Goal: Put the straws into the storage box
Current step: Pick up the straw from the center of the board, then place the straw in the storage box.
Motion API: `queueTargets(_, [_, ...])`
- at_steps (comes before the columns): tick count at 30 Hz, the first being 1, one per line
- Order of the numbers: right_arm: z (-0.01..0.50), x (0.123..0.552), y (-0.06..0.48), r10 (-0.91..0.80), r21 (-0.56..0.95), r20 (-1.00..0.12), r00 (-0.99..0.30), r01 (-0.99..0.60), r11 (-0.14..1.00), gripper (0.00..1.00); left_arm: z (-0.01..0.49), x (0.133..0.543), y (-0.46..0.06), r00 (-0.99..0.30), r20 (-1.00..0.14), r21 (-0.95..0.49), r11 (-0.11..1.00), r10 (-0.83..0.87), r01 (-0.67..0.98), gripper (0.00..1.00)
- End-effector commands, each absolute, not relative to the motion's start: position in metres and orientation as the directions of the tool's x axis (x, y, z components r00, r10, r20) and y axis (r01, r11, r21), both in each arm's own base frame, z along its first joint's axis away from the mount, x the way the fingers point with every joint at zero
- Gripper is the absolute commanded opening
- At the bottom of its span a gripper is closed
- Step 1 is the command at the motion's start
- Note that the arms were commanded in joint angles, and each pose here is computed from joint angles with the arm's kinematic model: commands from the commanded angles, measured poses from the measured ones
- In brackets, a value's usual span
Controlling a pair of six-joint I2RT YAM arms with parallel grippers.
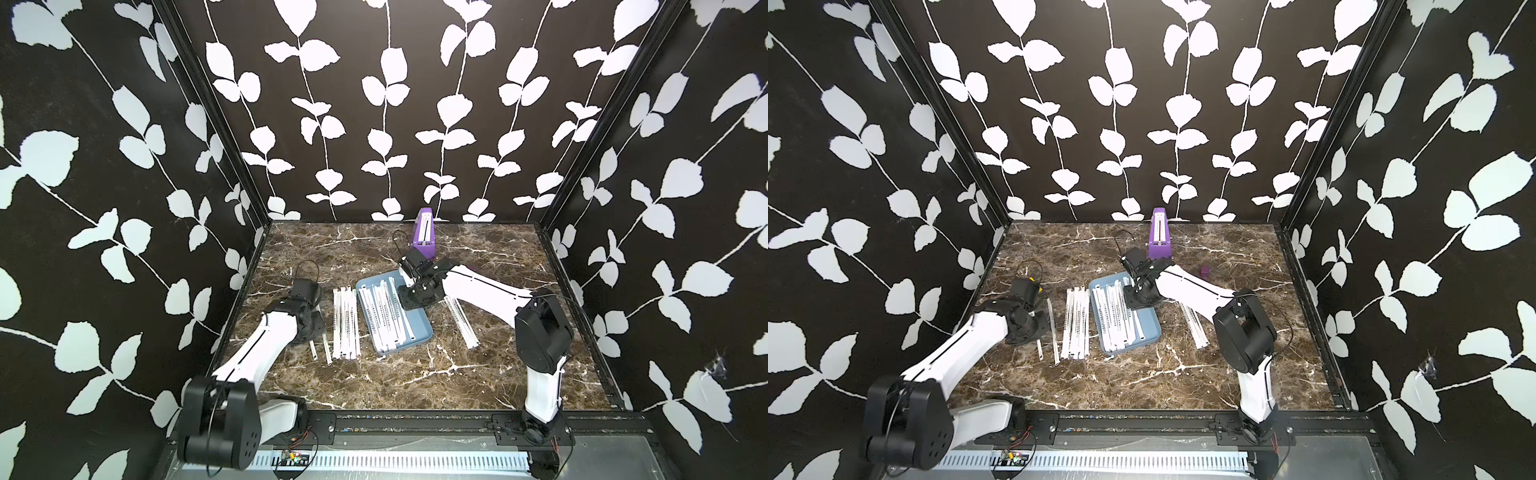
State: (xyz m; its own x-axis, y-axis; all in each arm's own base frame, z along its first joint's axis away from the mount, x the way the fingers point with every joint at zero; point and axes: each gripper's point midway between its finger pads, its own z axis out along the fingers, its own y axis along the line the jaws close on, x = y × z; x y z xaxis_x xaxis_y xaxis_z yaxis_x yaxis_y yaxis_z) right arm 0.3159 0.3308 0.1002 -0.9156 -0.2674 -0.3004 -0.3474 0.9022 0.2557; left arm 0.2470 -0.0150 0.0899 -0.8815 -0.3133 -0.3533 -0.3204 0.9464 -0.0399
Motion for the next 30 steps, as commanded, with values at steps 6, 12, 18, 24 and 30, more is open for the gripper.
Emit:
queueTargets(6, [0.195,0.309,0.367,-0.078,0.664,-0.393,-0.916,-0.341,0.665,0.32,0.212,0.306,-0.159,-0.677,-0.670,-0.609,0.747,-0.303,0.268,0.01])
queueTargets(12, [0.250,0.293,0.366,-0.078,0.729,-0.439,-0.895,-0.406,0.552,0.41,0.255,0.312,-0.232,-0.626,-0.704,-0.692,0.521,-0.335,0.500,0.01])
queueTargets(18, [0.264,0.298,0.347,-0.075,0.671,-0.502,-0.862,-0.443,0.595,0.45,0.255,0.308,-0.265,-0.654,-0.682,-0.725,0.420,-0.328,0.545,0.01])
queueTargets(24, [0.270,0.307,0.342,-0.099,0.628,-0.539,-0.837,-0.477,0.615,0.39,0.255,0.304,-0.280,-0.689,-0.652,-0.755,0.356,-0.315,0.551,0.01])
queueTargets(30, [0.272,0.320,0.339,-0.103,0.612,-0.551,-0.828,-0.484,0.625,0.37,0.256,0.300,-0.290,-0.703,-0.647,-0.760,0.319,-0.295,0.566,0.01])
